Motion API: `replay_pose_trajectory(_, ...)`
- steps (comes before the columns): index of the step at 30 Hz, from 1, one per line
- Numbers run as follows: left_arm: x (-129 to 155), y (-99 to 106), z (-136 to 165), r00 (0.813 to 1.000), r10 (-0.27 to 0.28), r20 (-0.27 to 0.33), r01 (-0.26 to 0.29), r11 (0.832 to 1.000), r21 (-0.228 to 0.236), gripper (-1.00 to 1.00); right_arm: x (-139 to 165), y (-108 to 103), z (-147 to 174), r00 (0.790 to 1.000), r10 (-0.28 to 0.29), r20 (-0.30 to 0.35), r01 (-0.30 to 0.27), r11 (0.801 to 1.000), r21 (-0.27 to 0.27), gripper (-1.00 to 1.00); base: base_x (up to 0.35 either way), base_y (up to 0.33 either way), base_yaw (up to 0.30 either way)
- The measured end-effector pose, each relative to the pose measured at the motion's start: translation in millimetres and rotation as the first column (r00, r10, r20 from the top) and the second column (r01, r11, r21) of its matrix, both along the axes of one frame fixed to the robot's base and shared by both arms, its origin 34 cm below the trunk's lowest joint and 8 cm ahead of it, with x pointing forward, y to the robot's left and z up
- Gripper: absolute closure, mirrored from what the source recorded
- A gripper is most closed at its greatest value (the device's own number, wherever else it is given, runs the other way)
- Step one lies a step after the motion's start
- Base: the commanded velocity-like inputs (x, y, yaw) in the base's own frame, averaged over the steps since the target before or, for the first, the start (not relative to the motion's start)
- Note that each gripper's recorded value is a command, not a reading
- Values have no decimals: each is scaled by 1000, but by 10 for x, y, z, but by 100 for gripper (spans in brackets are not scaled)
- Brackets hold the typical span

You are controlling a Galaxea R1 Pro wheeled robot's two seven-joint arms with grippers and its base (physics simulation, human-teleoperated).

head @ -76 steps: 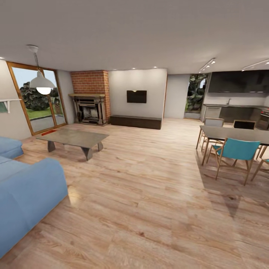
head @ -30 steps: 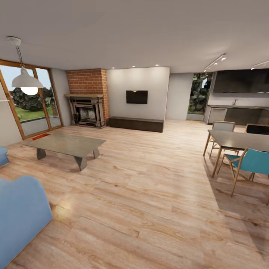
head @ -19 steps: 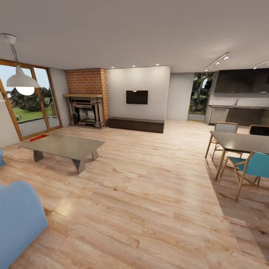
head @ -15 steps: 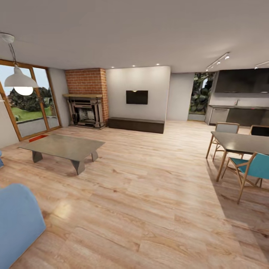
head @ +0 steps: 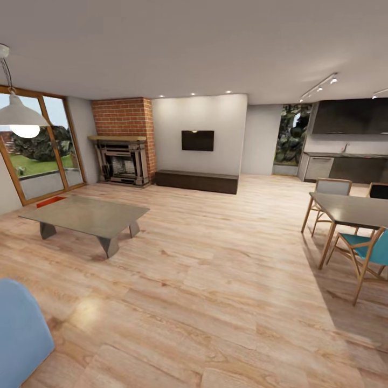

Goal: Move the two storage containers from the living room to the garage. In the garage, place one container on the floor and stack the other container on top of it (either order is fine).

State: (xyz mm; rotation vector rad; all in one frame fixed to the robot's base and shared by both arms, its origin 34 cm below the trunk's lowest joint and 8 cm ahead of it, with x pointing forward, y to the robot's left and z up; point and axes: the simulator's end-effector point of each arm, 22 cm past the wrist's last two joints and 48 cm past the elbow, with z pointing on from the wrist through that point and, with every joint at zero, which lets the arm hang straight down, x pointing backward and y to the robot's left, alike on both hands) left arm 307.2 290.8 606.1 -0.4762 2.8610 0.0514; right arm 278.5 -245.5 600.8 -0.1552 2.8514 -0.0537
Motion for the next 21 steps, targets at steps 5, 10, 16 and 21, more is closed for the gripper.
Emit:
replay_pose_trajectory(5,-1,0,0,1000,0,0,0,1000,0,-100,0,0,0,1000,0,0,0,1000,0,-100,323,0,0)
replay_pose_trajectory(10,0,0,0,1000,0,0,0,1000,0,-100,0,0,0,1000,0,0,0,1000,0,-100,323,0,0)
replay_pose_trajectory(16,0,0,0,1000,0,0,0,1000,0,-100,0,0,0,1000,0,0,0,1000,0,-100,323,0,0)
replay_pose_trajectory(21,-2,-1,0,1000,0,-1,0,1000,0,-100,0,0,0,1000,0,0,0,1000,0,-100,323,0,0)
